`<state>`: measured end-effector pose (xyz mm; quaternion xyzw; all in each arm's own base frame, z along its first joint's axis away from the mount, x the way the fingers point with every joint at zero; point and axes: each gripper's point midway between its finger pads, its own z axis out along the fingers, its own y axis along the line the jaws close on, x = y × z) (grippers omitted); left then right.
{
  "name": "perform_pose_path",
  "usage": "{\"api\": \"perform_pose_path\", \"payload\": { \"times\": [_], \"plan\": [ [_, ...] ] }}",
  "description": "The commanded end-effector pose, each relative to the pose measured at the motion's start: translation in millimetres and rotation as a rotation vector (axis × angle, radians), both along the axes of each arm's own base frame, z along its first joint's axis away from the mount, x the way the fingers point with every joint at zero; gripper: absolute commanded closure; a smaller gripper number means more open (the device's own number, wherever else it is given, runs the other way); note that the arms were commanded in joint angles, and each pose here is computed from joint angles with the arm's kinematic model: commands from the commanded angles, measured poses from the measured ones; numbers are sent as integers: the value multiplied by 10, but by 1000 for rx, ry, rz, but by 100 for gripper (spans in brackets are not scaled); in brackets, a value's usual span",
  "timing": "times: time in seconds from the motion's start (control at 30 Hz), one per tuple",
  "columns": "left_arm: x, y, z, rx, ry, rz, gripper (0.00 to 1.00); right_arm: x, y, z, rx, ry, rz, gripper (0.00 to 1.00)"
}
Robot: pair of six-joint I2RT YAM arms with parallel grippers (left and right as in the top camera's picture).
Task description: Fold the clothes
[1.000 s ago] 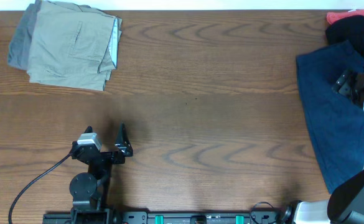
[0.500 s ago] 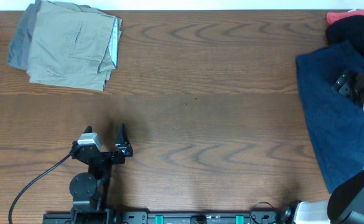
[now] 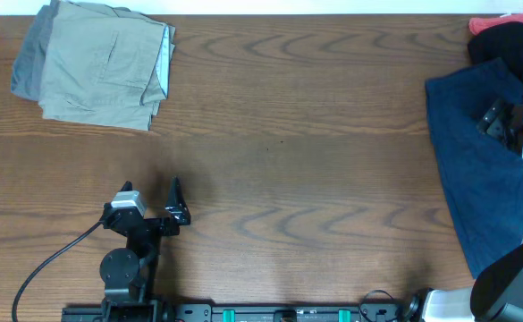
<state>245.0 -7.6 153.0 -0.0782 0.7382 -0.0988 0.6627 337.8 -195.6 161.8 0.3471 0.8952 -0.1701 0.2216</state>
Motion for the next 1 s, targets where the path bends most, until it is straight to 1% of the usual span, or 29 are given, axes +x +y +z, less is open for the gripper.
{"api": "perform_pose_path", "payload": {
  "times": [0.0, 0.13, 0.3, 0.43, 0.67, 0.87, 0.97],
  "plan": [
    [-10, -13, -147, 14, 45, -7, 2, -4, 10, -12, -5, 8, 3, 1],
    [-10, -13, -147, 14, 45, -7, 2, -16, 98, 56, -10, -11, 23, 1],
    [-10, -13, -147, 14, 45, -7, 2, -109, 352, 317, -36, -85, 80, 1],
    [-10, -13, -147, 14, 45, -7, 2, -312, 676, 585, -63, -181, 155, 1],
    [-10, -13, -147, 14, 45, -7, 2, -704, 1344, 1066, -90, -413, 356, 1],
    [-10, -13, -147, 14, 45, -7, 2, -1099, 1557, 1385, -99, -595, 438, 1],
    [-10, -13, -147, 14, 45, -7, 2, -1275, 1551, 1403, -106, -627, 442, 1]
  ]
}}
